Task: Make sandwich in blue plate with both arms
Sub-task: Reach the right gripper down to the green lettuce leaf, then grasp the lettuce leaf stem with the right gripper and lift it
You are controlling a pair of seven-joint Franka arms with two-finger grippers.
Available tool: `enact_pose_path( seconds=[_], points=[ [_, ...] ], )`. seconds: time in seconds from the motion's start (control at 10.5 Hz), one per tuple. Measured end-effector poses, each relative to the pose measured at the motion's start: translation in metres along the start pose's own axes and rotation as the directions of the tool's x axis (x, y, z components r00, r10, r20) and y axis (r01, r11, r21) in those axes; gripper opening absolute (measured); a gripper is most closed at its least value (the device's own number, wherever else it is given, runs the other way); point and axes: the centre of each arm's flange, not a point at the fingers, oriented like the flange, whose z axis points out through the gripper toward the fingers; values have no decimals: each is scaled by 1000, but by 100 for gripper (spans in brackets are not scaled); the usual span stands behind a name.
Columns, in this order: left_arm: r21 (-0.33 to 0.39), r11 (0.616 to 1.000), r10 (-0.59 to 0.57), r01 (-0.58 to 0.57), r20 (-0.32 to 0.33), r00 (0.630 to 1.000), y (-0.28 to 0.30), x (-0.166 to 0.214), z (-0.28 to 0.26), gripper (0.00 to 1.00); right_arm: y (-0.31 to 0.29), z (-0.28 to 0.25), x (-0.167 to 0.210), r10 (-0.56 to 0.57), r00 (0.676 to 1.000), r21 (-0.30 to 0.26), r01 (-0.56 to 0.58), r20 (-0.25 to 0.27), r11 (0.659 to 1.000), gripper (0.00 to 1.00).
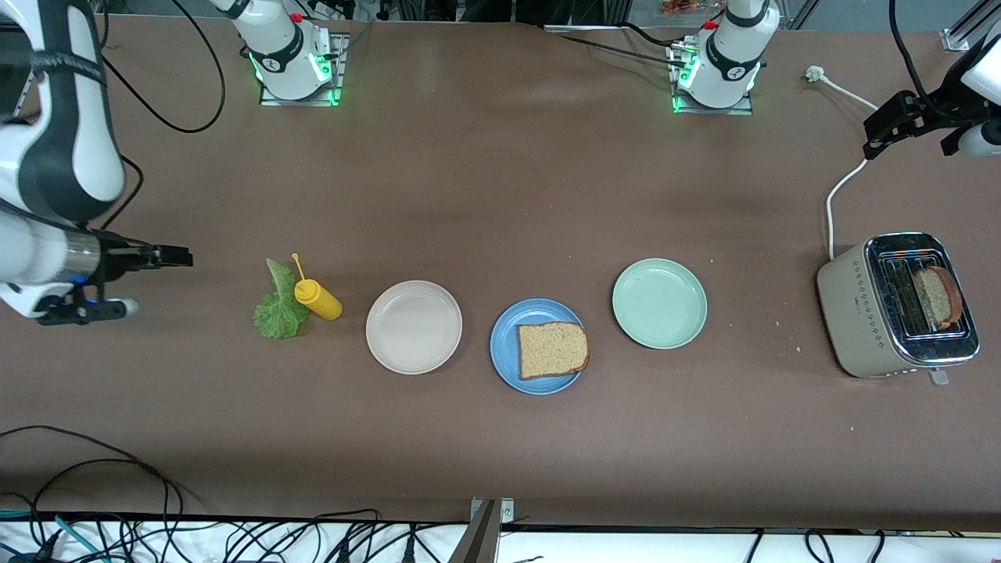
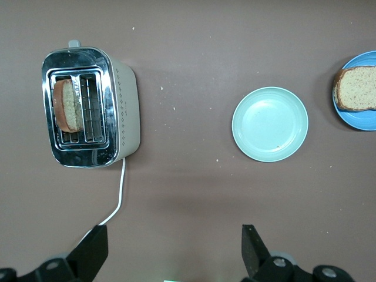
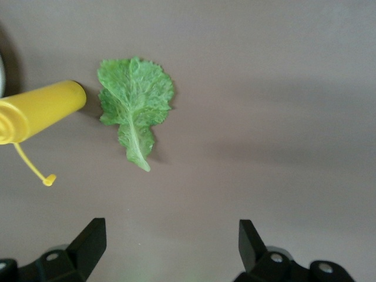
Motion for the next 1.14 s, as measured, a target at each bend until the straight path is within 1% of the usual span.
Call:
enact_pose_path(
  seconds=[0.19,0.48,0.76,0.95,1.05,1.14],
  points=[
    [0,1000,0,0,0,1000,0,0,0,100,-19,46,12,-32,999,-5,32,38,999,100],
    [0,1000,0,0,0,1000,0,0,0,100,-49,119,11,-81,995,-25,82,52,996,100],
    [0,1000,0,0,0,1000,0,0,0,100,-53,169,2,-95,995,-36,96,35,995,99],
    [0,1000,0,0,0,1000,0,0,0,100,-65,180,6,-120,993,-48,121,6,992,98],
    [0,1000,0,0,0,1000,0,0,0,100,-77,187,10,-140,990,-55,140,-1,989,98],
    [0,1000,0,0,0,1000,0,0,0,100,-81,193,11,-147,989,-58,147,3,987,97]
  ],
)
